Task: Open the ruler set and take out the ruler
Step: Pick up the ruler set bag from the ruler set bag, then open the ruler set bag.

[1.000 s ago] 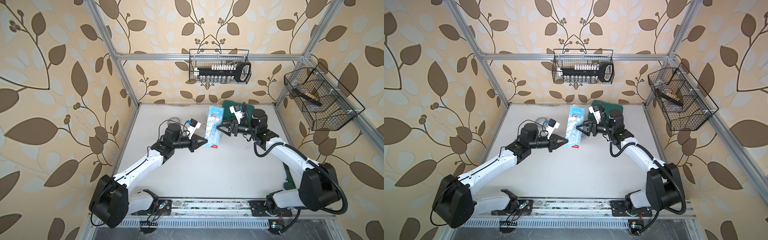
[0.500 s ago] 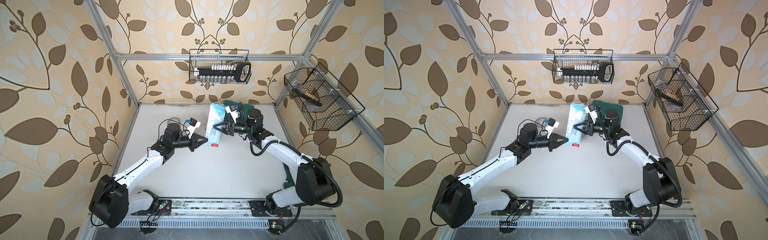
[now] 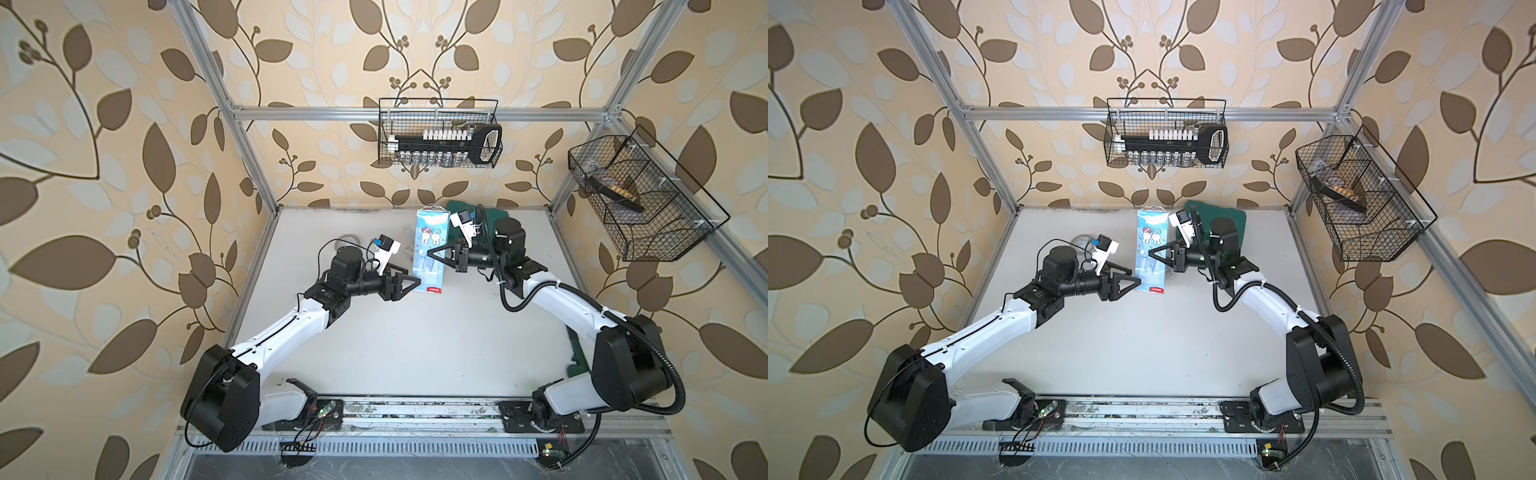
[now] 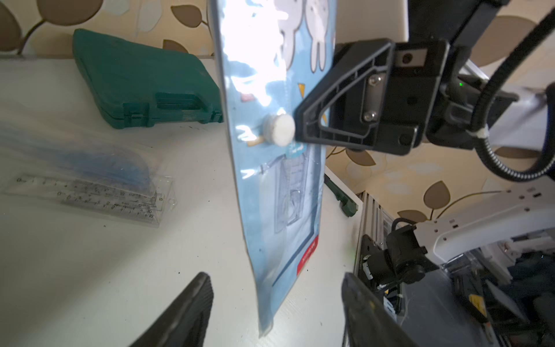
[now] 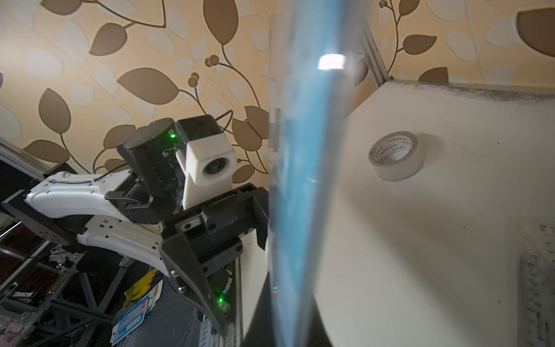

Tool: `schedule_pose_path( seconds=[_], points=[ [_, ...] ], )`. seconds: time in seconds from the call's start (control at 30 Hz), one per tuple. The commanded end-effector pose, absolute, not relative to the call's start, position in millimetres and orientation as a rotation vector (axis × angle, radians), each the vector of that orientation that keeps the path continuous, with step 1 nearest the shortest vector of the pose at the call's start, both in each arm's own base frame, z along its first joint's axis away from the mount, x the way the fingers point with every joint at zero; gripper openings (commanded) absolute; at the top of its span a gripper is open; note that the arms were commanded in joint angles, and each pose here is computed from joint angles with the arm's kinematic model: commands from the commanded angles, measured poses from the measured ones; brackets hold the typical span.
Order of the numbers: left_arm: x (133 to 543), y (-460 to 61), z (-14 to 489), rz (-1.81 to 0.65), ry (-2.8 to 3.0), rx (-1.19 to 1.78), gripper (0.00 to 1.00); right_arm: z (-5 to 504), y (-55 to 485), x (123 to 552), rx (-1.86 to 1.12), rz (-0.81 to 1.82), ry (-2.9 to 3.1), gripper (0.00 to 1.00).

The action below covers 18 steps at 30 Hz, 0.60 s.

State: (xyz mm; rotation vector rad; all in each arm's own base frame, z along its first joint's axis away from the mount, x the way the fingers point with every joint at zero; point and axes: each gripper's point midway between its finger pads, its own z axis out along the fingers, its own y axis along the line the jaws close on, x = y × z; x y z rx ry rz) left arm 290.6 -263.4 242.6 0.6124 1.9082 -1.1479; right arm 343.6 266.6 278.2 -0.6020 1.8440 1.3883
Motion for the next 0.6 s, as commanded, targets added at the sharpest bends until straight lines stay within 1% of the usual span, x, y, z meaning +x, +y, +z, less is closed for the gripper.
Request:
schedule_pose_path(
  seconds=[0.0,0.13,0.23,0.37,0.57],
  points=[
    [309,-239,272,-0.966,1.844,0.475,0.98,293,261,351,-0.566,1.337,1.827,0.00],
    [318,-223,294,-0.839,1.773,0.401,0.99,283,260,358,-0.488,1.352,1.870,0.00],
    [326,-220,298,-0.735,1.756,0.407,0.99,275,259,364,-0.426,1.358,1.903,0.00],
    [332,-229,294,-0.607,1.755,0.467,0.99,271,258,370,-0.368,1.352,1.930,0.00],
    [338,-258,285,-0.508,1.742,0.591,0.99,264,258,376,-0.331,1.332,1.965,0.00]
  ],
)
